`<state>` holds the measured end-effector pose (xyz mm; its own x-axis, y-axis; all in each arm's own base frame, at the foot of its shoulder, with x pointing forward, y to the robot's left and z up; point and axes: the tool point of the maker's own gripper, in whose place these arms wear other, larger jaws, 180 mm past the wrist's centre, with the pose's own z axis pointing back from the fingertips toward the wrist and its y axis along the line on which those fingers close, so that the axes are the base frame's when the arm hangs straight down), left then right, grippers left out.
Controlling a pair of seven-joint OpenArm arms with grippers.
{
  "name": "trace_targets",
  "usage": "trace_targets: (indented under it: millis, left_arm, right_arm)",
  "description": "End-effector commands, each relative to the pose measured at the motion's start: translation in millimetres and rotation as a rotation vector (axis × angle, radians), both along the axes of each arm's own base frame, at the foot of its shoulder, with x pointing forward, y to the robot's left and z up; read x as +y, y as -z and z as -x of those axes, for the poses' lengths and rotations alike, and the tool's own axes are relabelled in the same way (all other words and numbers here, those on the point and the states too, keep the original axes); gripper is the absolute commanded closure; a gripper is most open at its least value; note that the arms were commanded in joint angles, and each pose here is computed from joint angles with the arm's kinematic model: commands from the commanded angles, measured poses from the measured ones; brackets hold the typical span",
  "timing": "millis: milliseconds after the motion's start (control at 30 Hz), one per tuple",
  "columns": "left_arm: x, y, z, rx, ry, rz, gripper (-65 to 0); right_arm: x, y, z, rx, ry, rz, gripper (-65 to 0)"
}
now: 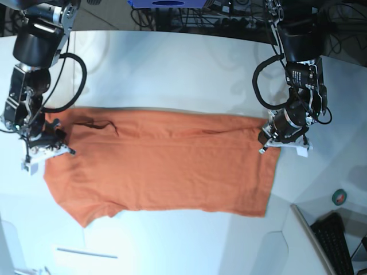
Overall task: Layout the t-shirt on the table in an organized manner, then fold the t-shirt properly
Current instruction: 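Lower both grippers and pinch the shirt's collar-side edge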
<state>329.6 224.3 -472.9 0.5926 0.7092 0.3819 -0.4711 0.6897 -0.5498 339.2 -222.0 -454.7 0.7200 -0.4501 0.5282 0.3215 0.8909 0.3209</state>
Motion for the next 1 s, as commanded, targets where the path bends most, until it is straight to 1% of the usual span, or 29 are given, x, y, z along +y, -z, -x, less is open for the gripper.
trace_targets:
  millis: [0,100,267,333,433,567,800,967]
  left_arm:
    - [5.7,-16.0,-16.5,-0.056,-0.006,-0.012,0.0]
    - [5.7,-17.6,-18.6,-0.061,-0.006,-0.012,0.0]
    - [6.0,-20.4,-20.5,-0.072,-0.008,-0.015,0.0]
    - [4.7,-20.9,-22.2,-0.093,-0.024,-0.018,0.0]
    - [10.3,-19.4,-18.6,-0.12,-0.059,-0.044,0.0]
    - [13.6,-18.4,-16.4,-0.13,-0.072,-0.057,0.0]
    - [17.4,-35.6,-20.4,-0.189,-0.074,-0.089,0.0]
    - [16.9,-30.6,-19.0,-0.175,-0.076,-0.083,0.0]
  right_arm:
    - [-11.5,-18.7,-18.7,-0.062,0.01,0.021,0.0]
    - [-12.8,-19.1,-24.4,-0.062,0.013,0.016,0.0]
    - [-15.5,-24.6,-33.3,-0.091,0.022,0.021,0.0]
    - [-15.7,-26.6,-34.3,-0.097,0.02,0.024,0.0]
    - [-15.6,-25.4,-32.6,-0.094,0.019,0.024,0.0]
    - [-15.5,-24.3,-30.6,-0.092,0.016,0.025,0.0]
    - [-20.8,-41.7,-25.8,-0.157,0.018,0.072,0.0]
    - [-20.6,-39.2,-25.5,-0.152,0.02,0.069,0.0]
